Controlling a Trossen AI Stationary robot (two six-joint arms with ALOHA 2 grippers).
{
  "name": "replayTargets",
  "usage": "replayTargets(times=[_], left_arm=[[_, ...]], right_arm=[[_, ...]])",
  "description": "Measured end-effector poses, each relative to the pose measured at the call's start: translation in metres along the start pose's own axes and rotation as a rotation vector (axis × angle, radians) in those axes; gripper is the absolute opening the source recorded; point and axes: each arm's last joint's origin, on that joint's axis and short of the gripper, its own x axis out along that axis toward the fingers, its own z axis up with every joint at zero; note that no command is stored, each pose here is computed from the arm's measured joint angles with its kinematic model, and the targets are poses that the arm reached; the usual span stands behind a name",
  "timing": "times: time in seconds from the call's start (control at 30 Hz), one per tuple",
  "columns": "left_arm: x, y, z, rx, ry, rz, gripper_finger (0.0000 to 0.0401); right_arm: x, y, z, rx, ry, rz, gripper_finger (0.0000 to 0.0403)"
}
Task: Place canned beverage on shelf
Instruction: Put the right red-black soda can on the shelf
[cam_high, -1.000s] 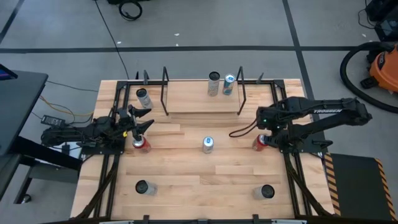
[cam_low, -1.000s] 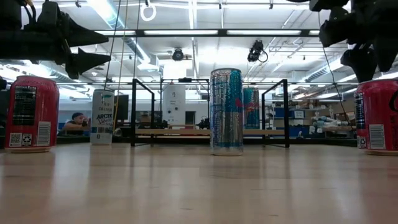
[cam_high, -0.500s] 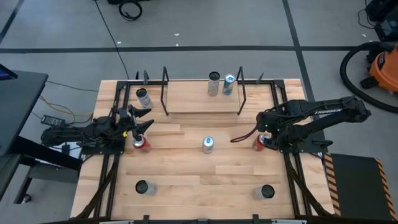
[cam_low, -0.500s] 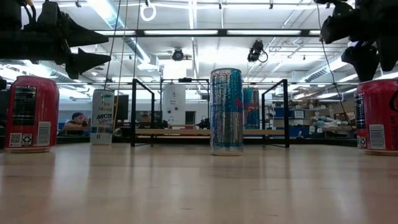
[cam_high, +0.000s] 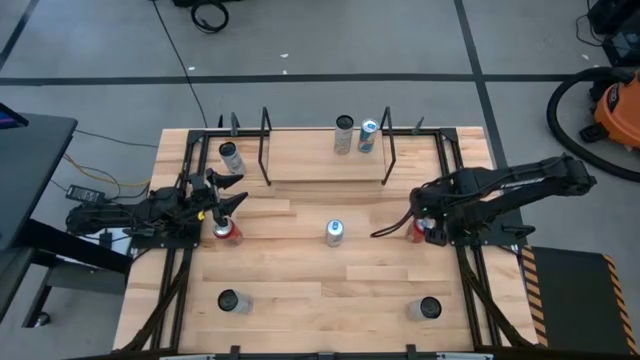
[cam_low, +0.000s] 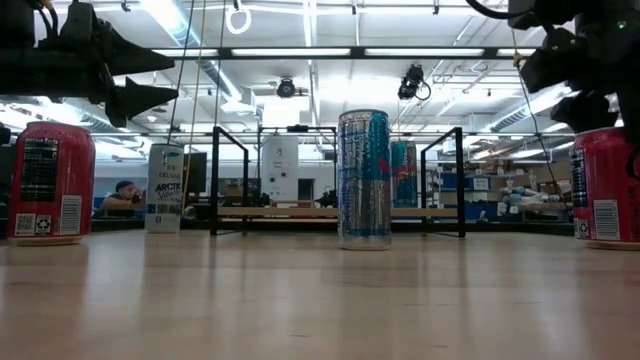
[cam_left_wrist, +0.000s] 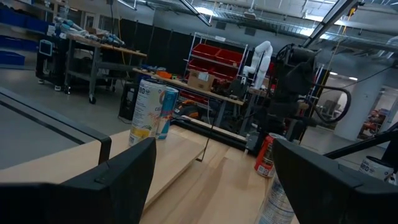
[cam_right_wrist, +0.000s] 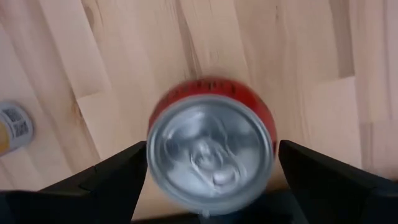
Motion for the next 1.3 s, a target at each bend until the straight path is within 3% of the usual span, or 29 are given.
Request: replayTargets(times=[0.3, 0.57, 0.83, 1.0, 1.3], left_arm=[[0.000, 0.000, 0.000, 0.000, 0.000, 0.000, 0.0321], [0.000, 0.000, 0.000, 0.000, 0.000, 0.000, 0.0321], [0.000, 0.000, 0.000, 0.000, 0.000, 0.000, 0.0321], [0.000, 0.000, 0.000, -0.001, -0.003, 0.000, 0.0321], [0.000, -0.001, 0.005, 0.024, -0.046, -0.009, 0.0321]], right_arm=[[0.008, -0.001, -0.001, 0.050, 0.007, -0.007, 0.0362], [0.012, 0.001, 0.006, 0.139, 0.001, -0.025, 0.0310], [0.012, 0.005, 0.019, 0.248, -0.118, 0.025, 0.0306], [-0.002, 0.010, 0.034, 0.243, -0.221, 0.067, 0.0306], [-0.033, 0.006, 0.090, 0.239, -0.385, -0.012, 0.0306]])
